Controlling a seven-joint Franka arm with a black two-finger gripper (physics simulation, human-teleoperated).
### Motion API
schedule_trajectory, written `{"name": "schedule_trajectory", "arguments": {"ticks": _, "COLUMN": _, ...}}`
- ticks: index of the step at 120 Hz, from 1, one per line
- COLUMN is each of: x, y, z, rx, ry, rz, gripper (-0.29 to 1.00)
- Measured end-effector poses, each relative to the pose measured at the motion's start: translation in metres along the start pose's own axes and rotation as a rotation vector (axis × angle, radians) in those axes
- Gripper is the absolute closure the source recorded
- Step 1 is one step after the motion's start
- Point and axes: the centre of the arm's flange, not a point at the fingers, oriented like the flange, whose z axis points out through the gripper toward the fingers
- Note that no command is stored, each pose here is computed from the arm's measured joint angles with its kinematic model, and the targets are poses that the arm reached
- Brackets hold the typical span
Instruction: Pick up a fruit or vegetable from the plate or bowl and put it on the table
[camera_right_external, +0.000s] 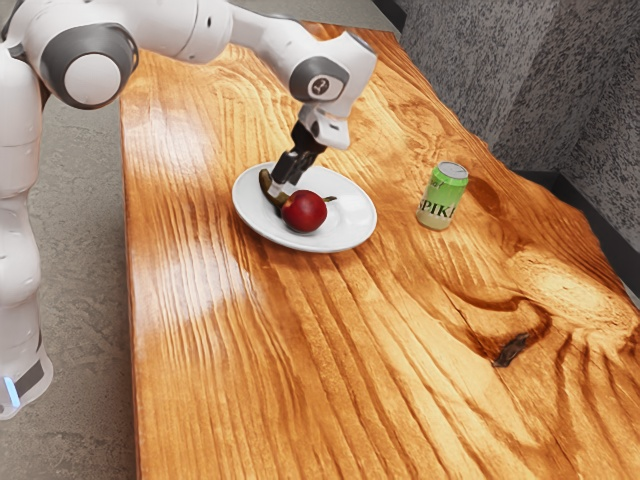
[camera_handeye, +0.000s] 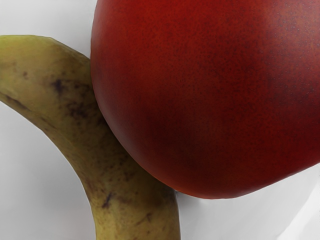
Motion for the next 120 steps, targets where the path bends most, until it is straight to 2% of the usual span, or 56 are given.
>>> {"name": "schedule_trajectory", "arguments": {"ticks": 90, "x": 0.000, "y": -0.003, "z": 0.019, "rx": -0.026, "ry": -0.014, "rz": -0.003, "gripper": 0.00}}
{"name": "schedule_trajectory", "arguments": {"ticks": 120, "x": 0.000, "y": -0.003, "z": 0.020, "rx": -0.024, "ry": -0.013, "rz": -0.011, "gripper": 0.24}}
